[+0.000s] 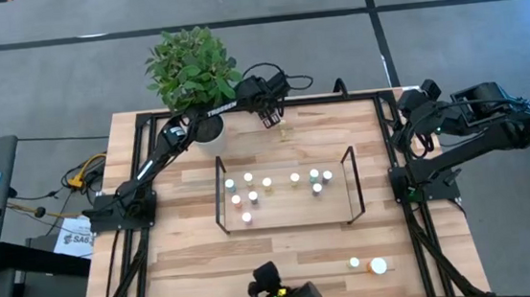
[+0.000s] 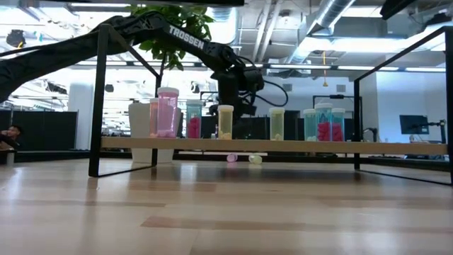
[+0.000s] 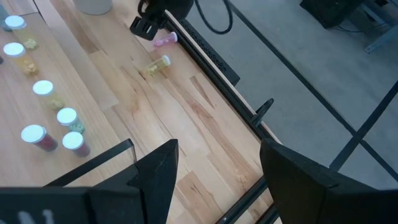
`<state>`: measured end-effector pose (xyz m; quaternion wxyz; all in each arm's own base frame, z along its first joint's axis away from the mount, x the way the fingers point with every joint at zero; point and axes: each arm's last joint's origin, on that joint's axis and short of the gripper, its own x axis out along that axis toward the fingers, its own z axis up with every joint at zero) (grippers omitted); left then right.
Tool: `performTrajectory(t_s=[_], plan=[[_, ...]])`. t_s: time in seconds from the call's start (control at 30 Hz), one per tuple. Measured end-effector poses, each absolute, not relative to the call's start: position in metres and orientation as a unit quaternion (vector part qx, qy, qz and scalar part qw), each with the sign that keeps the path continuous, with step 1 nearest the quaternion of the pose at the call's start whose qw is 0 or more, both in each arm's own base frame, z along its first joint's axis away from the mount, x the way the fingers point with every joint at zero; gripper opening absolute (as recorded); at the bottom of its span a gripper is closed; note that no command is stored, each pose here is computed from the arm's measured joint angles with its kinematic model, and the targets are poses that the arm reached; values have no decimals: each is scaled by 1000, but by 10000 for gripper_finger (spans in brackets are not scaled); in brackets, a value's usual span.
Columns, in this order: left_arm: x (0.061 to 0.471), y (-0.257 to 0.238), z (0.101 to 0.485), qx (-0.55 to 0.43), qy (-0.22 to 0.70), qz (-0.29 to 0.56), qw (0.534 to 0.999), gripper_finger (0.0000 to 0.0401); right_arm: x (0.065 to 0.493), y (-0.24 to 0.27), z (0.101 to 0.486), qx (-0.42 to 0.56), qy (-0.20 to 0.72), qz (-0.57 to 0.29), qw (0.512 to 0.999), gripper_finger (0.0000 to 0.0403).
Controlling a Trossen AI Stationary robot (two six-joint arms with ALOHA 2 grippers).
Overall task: Pick and place medicine bottles onto shelf by color
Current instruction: Put the pink pill bottle on the shelf
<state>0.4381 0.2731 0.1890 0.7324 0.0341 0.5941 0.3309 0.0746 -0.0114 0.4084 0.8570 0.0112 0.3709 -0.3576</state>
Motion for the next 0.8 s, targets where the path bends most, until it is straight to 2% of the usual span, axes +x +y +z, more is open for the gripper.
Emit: performTrajectory(t_s=[0.17,0.37,0.63,0.8], plan=[[436,277,190,22,585,357,728,176,75,-11,408,11,371,-358,857,249],[435,277,183,-31,586,326,742,176,75,-11,408,11,371,-358,857,249],[421,290,170,-110,603,284,737,176,75,-11,408,11,371,-358,857,249],[418,297,169,-135,592,228,761,176,75,-11,408,11,371,-358,857,249]])
